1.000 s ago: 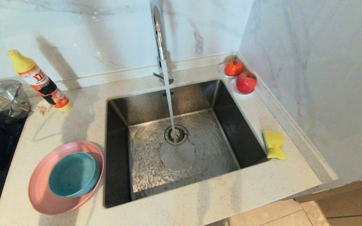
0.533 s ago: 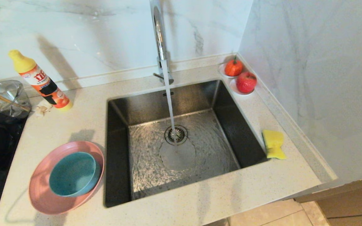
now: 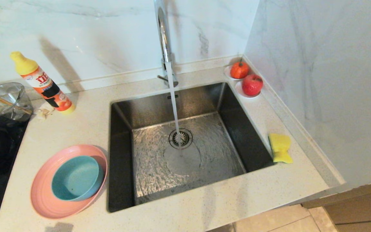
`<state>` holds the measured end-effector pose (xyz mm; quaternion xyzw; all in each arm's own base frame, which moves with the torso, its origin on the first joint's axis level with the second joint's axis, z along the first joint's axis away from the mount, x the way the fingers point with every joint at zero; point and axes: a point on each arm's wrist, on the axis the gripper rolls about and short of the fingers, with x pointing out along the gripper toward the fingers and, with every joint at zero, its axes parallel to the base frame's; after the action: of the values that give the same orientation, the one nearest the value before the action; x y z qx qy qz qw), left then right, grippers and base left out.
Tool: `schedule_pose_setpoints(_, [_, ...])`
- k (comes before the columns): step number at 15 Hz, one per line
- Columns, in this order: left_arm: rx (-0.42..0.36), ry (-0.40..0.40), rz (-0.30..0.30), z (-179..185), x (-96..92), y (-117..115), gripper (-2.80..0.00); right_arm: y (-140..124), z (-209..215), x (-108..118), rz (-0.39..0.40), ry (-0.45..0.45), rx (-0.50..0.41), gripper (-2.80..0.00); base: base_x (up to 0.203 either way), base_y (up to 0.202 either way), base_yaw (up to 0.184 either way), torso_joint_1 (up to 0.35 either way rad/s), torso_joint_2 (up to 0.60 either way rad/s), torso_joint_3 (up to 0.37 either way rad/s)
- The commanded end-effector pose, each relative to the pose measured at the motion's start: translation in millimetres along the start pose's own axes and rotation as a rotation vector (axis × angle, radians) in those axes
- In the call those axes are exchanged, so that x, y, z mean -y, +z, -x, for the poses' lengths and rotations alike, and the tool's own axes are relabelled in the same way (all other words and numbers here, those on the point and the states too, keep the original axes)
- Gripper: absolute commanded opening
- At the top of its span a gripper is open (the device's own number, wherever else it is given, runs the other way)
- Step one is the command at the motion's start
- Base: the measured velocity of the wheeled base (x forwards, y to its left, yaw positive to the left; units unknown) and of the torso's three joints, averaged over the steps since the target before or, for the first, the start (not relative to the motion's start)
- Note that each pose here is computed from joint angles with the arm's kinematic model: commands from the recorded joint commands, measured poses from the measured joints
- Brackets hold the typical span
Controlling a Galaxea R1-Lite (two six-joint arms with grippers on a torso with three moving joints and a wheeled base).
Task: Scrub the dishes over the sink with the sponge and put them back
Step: Pick up a bowl and the sponge
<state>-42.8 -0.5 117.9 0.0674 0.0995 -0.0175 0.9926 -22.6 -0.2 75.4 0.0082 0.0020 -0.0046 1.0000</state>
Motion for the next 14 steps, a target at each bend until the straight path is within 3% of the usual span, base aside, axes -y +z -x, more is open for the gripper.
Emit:
schedule_pose_setpoints(1, [0.111,0.079,0.034,-12,1.5,-24,-2.80,0,0,0,0.000,0.000,-0.001,-2.80,0.000,0.000,0.000,0.000,0.00,0.000])
schedule_pose_setpoints(2, [0.130,0.100,0.045,-18,1.6,-29,-2.80,0,0,0,0.000,0.000,-0.001,-2.80,0.000,0.000,0.000,0.000,0.00,0.000])
schedule_pose_setpoints(5, [0.125,-0.011,0.020,-23,5.1,-37,-2.80,0,0,0,0.000,0.000,0.001,-2.80,0.000,0.000,0.000,0.000,0.00,0.000])
schedule_pose_setpoints(14, [0.130,-0.012,0.032,-23,5.0,-37,-2.80,0,0,0,-0.001,0.000,0.003,-2.80,0.000,0.000,0.000,0.000,0.00,0.000])
